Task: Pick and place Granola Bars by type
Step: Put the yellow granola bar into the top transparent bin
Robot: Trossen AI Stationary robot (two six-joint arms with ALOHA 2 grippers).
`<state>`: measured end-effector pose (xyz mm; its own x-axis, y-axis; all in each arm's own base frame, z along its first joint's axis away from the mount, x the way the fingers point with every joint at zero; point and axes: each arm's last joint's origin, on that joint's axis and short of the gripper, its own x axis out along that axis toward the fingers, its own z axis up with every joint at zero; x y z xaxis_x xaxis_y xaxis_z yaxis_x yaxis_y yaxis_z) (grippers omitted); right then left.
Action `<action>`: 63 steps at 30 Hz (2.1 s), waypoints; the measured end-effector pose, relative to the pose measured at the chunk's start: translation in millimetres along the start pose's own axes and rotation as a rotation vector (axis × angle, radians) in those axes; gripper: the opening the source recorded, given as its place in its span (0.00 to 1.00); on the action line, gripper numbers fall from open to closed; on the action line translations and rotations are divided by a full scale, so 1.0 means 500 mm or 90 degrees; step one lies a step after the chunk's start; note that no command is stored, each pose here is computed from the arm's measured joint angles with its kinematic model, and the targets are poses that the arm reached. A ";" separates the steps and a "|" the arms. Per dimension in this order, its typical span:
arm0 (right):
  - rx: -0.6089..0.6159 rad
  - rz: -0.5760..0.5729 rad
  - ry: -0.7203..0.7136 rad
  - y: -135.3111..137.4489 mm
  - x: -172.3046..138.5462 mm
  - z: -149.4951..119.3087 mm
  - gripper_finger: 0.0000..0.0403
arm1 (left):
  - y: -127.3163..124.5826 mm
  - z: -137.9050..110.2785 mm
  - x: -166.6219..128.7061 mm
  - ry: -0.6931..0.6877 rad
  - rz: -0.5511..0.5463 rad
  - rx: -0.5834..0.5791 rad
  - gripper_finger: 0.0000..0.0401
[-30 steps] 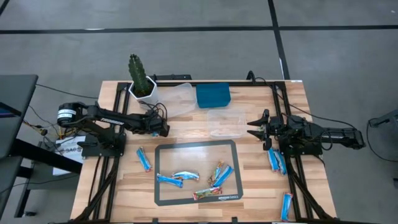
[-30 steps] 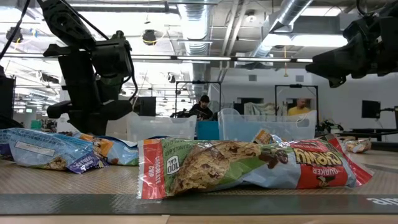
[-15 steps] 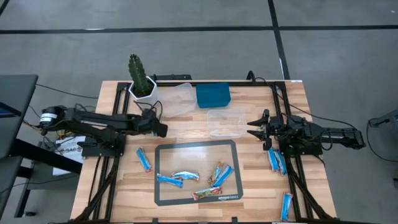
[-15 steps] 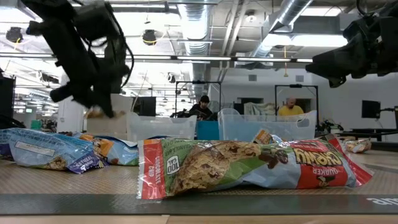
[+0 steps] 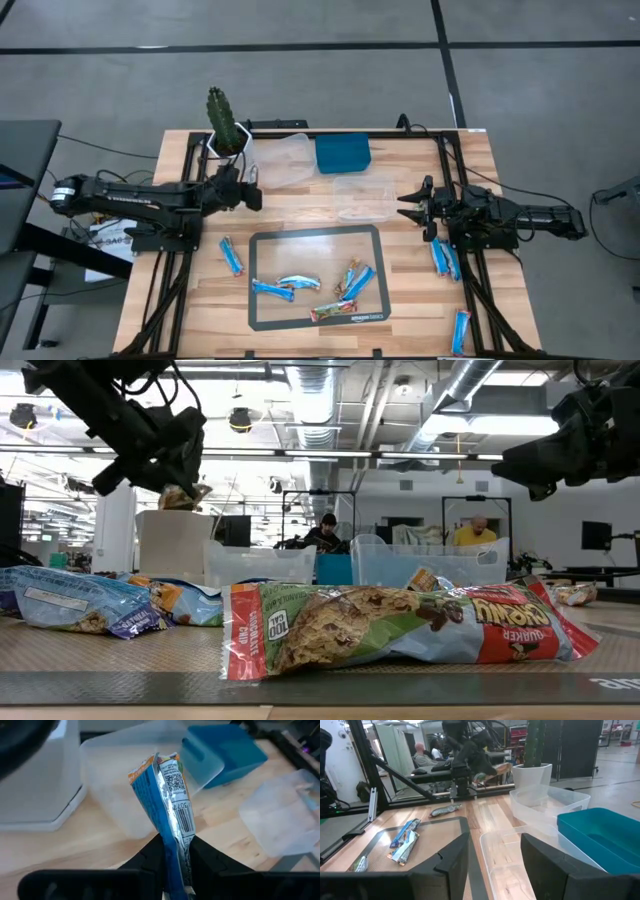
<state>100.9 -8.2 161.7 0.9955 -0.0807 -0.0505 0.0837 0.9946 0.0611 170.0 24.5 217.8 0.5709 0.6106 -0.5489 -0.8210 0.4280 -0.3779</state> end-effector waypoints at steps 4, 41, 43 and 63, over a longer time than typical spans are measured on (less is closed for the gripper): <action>0.000 0.000 0.000 0.000 0.000 0.000 0.42 | -0.015 0.011 0.010 -0.044 -0.020 0.031 0.14; 0.000 0.000 0.000 0.000 0.000 0.000 0.42 | -0.120 0.069 0.320 0.097 0.306 0.655 0.14; 0.000 0.000 0.000 0.000 0.000 0.000 0.42 | -0.120 0.069 0.321 0.096 0.305 0.656 0.14; 0.000 0.000 0.000 0.000 0.000 0.000 0.42 | -0.127 0.062 0.318 0.098 0.274 0.623 0.35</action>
<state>100.9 -8.2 161.7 0.9954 -0.0807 -0.0508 0.0837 0.9946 0.0615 313.2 115.2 177.6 0.1731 0.7757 -0.6069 -0.5536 0.5863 0.5914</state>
